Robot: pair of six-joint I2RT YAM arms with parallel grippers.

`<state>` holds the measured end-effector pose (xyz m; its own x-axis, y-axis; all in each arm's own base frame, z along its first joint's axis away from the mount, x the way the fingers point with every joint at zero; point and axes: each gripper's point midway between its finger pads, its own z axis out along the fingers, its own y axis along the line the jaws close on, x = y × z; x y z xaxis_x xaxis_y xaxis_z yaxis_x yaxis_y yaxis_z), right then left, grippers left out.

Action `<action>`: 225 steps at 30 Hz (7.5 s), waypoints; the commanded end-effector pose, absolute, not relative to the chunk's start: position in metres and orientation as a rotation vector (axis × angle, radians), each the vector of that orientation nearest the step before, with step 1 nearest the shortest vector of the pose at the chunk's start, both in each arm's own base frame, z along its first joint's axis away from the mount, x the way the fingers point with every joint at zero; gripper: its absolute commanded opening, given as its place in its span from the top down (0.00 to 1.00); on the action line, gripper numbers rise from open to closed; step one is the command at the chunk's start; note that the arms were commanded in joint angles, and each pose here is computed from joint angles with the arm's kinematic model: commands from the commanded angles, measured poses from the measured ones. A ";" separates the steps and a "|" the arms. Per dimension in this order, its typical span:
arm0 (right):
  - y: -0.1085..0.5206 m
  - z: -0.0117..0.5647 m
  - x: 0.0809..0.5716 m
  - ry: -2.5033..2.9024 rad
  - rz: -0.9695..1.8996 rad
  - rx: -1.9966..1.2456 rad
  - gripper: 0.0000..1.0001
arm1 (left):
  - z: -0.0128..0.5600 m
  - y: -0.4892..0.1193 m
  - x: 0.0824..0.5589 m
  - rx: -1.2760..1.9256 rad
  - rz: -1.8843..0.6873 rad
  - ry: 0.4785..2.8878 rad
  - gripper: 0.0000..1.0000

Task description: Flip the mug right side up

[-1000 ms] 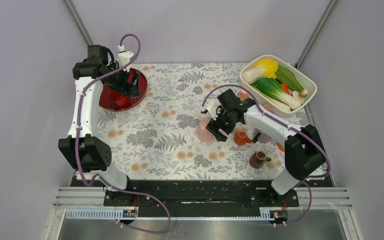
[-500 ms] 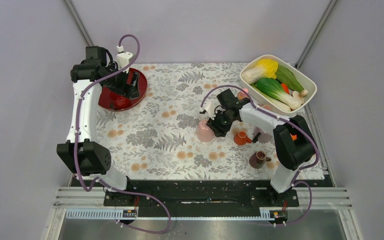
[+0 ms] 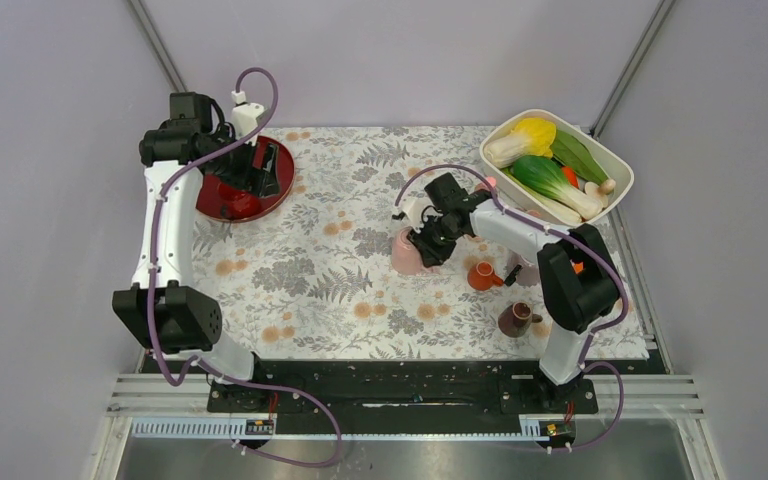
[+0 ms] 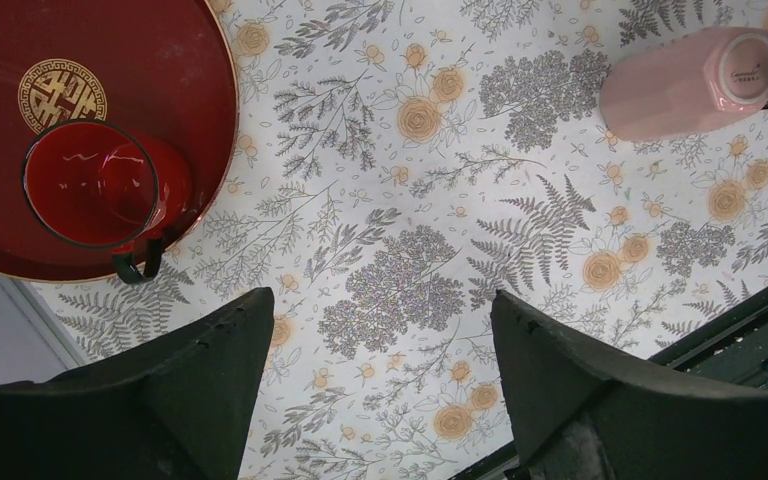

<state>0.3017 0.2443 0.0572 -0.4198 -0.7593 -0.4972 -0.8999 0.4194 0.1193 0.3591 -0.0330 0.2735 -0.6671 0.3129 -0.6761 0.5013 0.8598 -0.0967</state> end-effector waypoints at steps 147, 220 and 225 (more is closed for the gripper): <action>0.323 0.191 0.267 1.256 -0.362 -1.444 0.01 | 0.297 0.112 0.454 -0.181 -0.045 2.228 1.00; 0.176 0.154 0.286 2.316 -0.127 -0.256 0.00 | 0.196 0.208 0.487 -0.393 0.116 2.267 0.10; 0.152 0.122 0.294 2.435 -0.018 -0.163 0.01 | 0.206 0.182 0.461 -0.282 0.068 2.311 0.05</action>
<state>0.2971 0.1582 0.1411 -0.6838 -0.2588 -0.6822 -0.1521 0.9650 -0.2135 0.4812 0.2053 0.1833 -0.6429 -0.2602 -0.7204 -0.3279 0.9435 -0.0481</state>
